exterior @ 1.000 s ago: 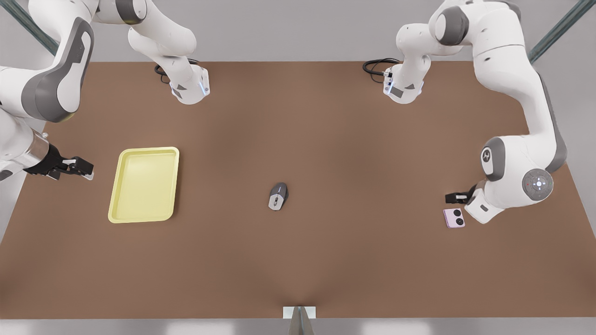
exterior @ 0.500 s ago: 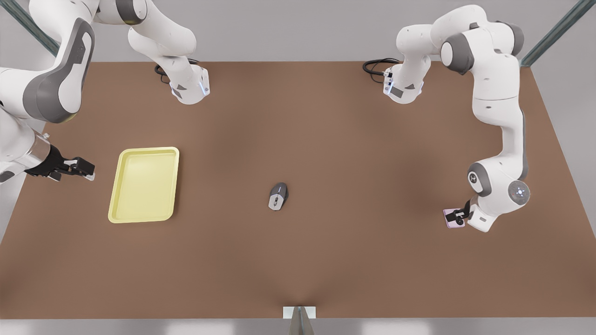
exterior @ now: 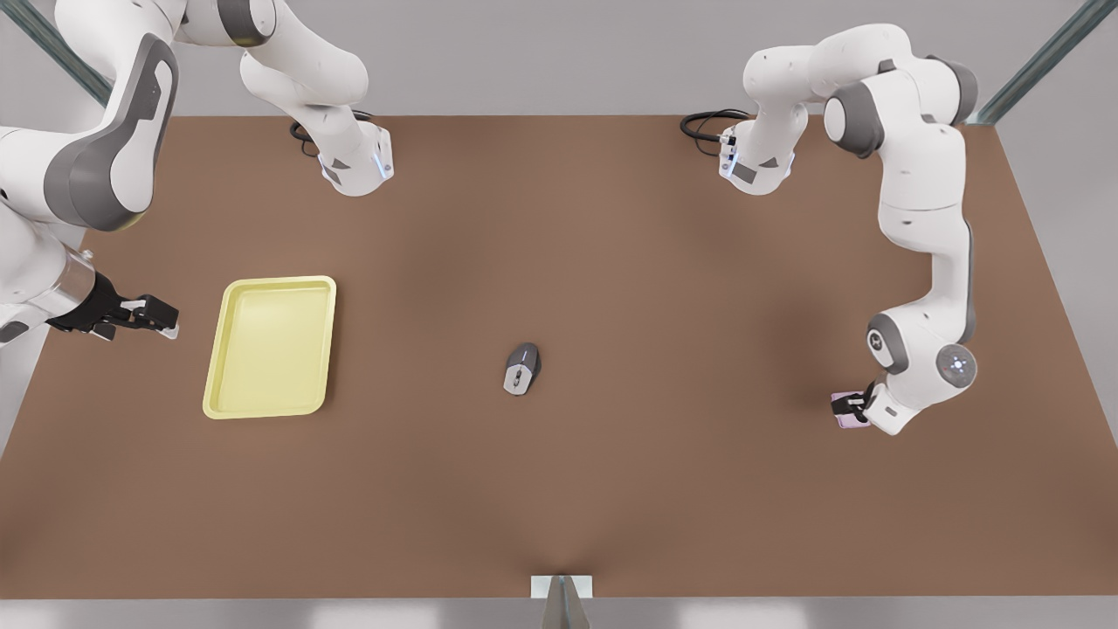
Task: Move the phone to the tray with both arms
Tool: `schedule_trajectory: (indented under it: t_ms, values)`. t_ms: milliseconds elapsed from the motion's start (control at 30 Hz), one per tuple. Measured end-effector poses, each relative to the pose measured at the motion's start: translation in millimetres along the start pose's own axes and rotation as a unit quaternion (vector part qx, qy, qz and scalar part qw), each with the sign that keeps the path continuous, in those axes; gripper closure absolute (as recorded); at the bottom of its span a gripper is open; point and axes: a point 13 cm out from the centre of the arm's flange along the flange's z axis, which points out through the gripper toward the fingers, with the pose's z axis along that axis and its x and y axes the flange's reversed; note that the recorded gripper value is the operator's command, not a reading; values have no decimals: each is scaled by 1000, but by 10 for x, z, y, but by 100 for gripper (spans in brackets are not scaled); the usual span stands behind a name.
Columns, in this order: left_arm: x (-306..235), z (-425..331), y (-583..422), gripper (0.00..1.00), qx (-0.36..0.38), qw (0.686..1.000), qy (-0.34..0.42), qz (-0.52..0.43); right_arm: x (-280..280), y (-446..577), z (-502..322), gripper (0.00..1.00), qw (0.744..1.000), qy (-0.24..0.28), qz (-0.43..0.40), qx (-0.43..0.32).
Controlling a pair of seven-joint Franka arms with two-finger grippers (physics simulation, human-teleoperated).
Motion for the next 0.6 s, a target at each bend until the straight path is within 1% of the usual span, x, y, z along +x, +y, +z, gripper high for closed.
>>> schedule_trajectory:
  t_ms: [67,133,167,600]
  values:
    - [2,30,-2,1,-1,1000,0,10,-1,4,0,0,1000,0,-1,0]
    - [5,54,0,18,-2,1000,0,18,-1,9,0,0,1000,0,-1,0]
    - [4,57,2,21,-2,1000,0,21,-1,8,0,0,1000,0,-1,0]
    - [-4,104,-18,22,-5,999,0,51,0,0,0,0,1000,0,-2,0]
